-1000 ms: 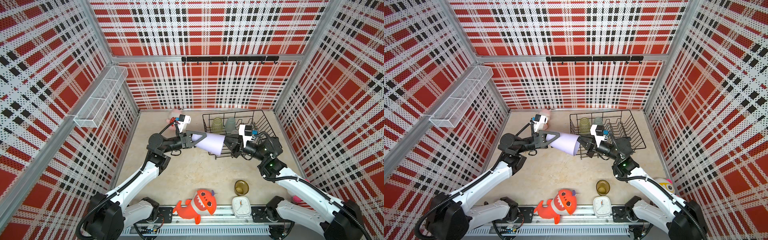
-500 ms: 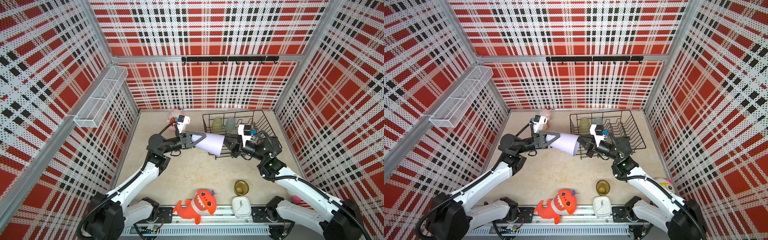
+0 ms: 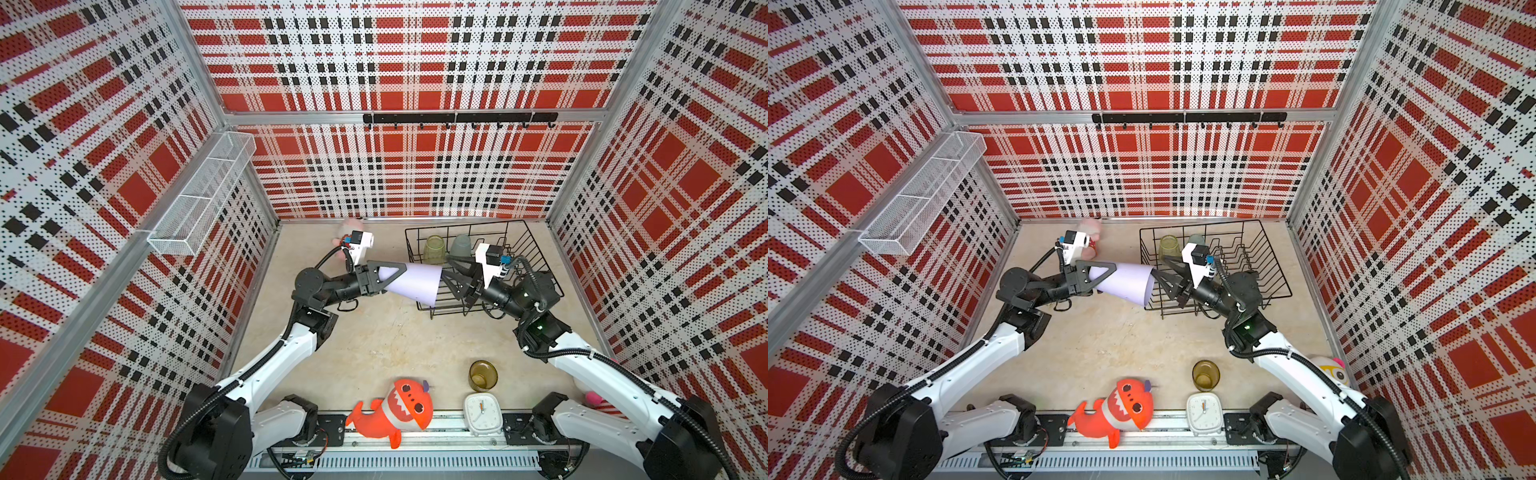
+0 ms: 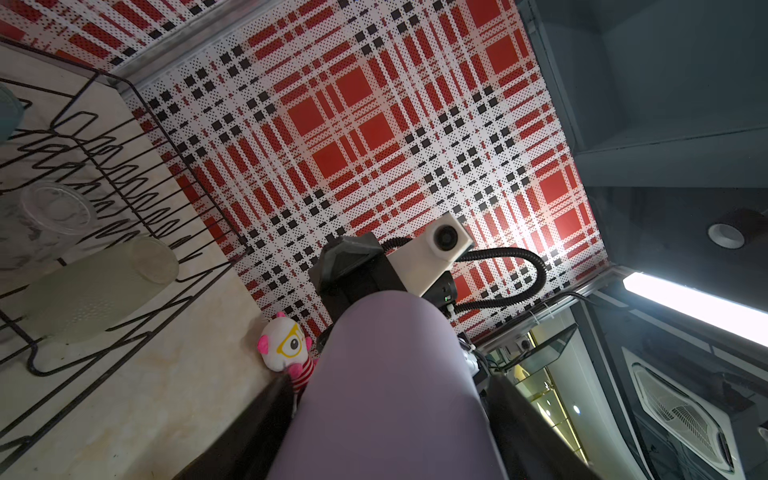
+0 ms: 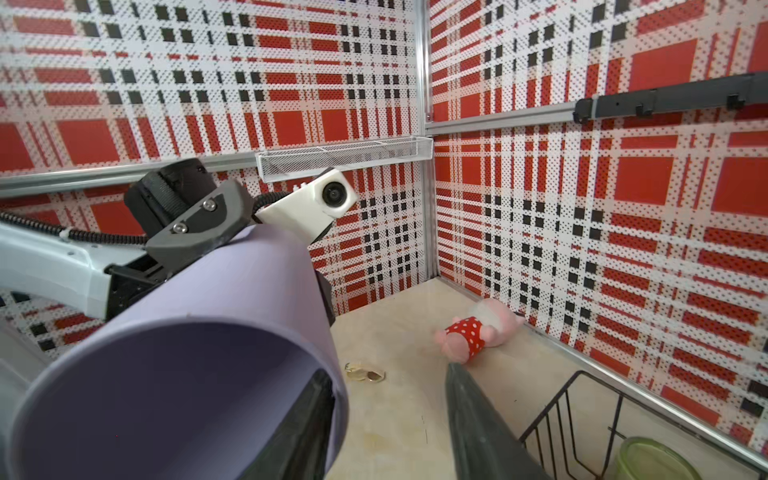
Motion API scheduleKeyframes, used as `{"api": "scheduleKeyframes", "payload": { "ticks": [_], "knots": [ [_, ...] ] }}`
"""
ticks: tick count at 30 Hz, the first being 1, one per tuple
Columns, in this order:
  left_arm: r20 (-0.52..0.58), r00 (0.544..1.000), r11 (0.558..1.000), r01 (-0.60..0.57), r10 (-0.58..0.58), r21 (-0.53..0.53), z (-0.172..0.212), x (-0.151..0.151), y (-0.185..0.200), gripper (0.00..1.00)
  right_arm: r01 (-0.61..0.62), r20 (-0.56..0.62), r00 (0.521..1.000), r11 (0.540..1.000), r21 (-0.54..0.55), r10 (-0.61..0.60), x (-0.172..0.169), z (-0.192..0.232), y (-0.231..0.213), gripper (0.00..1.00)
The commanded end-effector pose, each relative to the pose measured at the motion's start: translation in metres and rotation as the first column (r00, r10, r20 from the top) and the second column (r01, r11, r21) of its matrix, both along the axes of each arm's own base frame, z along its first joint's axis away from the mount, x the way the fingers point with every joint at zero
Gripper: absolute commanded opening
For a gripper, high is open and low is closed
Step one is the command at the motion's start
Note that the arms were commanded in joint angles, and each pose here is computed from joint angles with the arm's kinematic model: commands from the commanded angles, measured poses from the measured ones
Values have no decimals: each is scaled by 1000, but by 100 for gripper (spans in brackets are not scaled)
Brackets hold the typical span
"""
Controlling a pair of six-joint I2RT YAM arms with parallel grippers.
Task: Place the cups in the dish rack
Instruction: 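Pass the lavender cup from the right gripper to the left gripper, then lower the lavender cup into the rack and open the left gripper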
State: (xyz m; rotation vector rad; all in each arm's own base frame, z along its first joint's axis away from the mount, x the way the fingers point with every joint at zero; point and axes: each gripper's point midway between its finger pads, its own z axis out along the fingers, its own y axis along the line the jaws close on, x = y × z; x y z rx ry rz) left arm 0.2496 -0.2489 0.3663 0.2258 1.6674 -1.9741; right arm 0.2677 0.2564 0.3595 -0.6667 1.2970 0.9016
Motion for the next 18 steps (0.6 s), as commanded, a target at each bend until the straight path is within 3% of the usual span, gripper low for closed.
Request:
{"api": "scheduleKeyframes", "payload": {
  "ticks": [1, 5, 7, 11, 13, 18],
  "knots": [
    [39, 998, 999, -44, 45, -5, 3, 6, 4, 56, 111, 2, 994, 993, -30, -111, 10, -7, -15, 63],
    [57, 986, 985, -162, 158, 57, -8, 29, 6, 56, 255, -29, 966, 966, -46, -256, 25, -18, -38, 73],
    [97, 964, 957, -260, 249, 129, -15, 45, 8, 56, 326, -55, 943, 944, -46, -328, 32, -23, -53, 75],
    [226, 891, 828, -450, 393, 335, -28, 74, 9, 56, 414, -122, 901, 909, -36, -415, 43, -34, -80, 78],
    [288, 871, 763, -489, 398, 423, -34, 84, 2, 56, 461, -170, 871, 886, -44, -461, 51, -43, -96, 78],
    [358, 870, 651, -491, 338, 578, -52, 104, -18, 54, 597, -269, 761, 800, -64, -590, 67, -62, -145, 78]
  ]
}}
